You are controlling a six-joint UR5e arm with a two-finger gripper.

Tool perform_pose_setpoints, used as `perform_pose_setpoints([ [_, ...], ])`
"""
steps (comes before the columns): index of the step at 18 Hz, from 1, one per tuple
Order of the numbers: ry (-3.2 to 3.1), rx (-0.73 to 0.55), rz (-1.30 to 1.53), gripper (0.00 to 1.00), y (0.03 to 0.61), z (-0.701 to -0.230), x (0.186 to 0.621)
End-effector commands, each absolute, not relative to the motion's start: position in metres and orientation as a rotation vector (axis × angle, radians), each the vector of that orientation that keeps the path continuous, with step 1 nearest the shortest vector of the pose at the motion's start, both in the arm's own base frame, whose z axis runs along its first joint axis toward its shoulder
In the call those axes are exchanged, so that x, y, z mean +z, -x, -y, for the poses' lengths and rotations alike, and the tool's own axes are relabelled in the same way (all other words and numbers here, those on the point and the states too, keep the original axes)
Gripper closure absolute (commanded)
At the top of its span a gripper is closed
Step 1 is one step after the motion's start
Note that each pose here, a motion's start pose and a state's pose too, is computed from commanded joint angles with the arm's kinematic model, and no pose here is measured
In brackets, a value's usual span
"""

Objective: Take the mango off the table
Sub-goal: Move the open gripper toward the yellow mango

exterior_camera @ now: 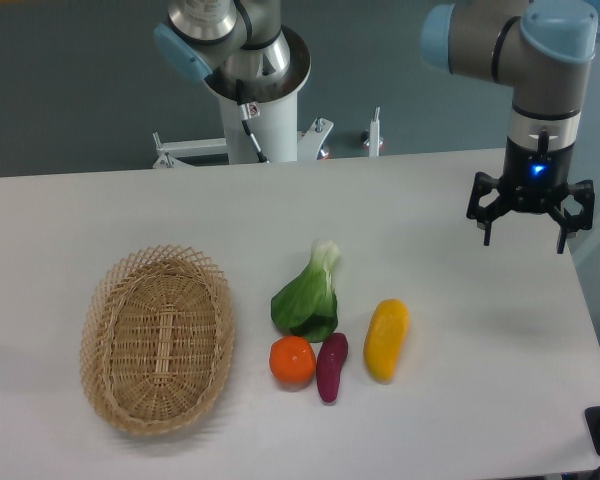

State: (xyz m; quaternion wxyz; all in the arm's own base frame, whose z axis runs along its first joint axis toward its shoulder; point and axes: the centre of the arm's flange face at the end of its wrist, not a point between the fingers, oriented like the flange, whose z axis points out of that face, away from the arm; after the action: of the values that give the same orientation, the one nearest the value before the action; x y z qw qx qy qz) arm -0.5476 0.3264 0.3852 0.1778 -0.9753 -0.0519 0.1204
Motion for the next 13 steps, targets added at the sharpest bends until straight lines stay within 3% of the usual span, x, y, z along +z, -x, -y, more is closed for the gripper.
perform_pose_setpoints([
  [13,2.759,0.341,0.149,0.00,0.544,-0.324,0.365],
])
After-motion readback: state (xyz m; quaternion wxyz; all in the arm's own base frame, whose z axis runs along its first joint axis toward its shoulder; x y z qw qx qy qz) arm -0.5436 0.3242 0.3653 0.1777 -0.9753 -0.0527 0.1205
